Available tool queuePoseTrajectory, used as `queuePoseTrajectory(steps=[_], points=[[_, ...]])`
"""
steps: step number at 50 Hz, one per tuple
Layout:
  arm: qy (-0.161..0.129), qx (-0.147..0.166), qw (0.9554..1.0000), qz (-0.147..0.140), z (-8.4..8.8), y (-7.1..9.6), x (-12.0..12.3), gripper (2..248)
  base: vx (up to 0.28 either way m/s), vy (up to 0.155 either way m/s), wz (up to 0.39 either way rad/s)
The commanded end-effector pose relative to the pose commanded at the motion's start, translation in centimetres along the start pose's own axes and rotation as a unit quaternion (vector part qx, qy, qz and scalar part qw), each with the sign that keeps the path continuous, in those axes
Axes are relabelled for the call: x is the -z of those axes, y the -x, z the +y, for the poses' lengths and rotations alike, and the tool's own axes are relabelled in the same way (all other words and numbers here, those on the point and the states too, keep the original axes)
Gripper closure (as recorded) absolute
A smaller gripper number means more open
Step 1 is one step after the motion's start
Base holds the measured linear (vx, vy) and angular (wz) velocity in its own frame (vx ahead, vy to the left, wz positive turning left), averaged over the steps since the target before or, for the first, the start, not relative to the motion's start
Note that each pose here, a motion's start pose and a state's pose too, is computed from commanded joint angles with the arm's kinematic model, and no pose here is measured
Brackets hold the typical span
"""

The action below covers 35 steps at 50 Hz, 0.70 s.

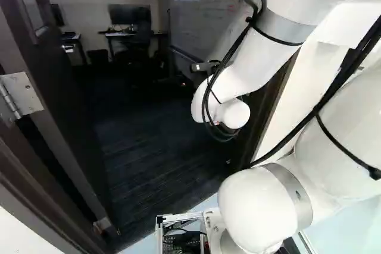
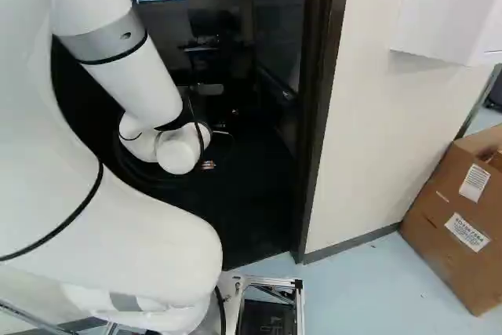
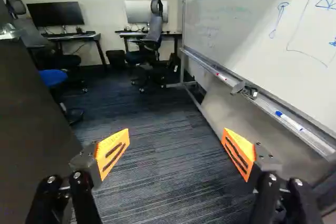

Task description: Open the door and move inside

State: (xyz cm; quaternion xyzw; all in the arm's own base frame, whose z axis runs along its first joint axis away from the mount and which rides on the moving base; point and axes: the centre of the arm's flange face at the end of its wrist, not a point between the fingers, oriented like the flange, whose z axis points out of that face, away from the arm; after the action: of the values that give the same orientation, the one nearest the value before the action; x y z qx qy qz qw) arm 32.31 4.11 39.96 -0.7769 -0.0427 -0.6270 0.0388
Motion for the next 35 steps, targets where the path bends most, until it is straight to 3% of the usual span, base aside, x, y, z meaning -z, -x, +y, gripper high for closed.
queuePoseTrajectory(steps=[14,35], points=[[0.0,0.0,1.0,0.0,0.0,0.0,0.0,3,0.121,-0.011,0.218],[0.0,0.0,1.0,0.0,0.0,0.0,0.0,3,0.117,0.041,0.213]])
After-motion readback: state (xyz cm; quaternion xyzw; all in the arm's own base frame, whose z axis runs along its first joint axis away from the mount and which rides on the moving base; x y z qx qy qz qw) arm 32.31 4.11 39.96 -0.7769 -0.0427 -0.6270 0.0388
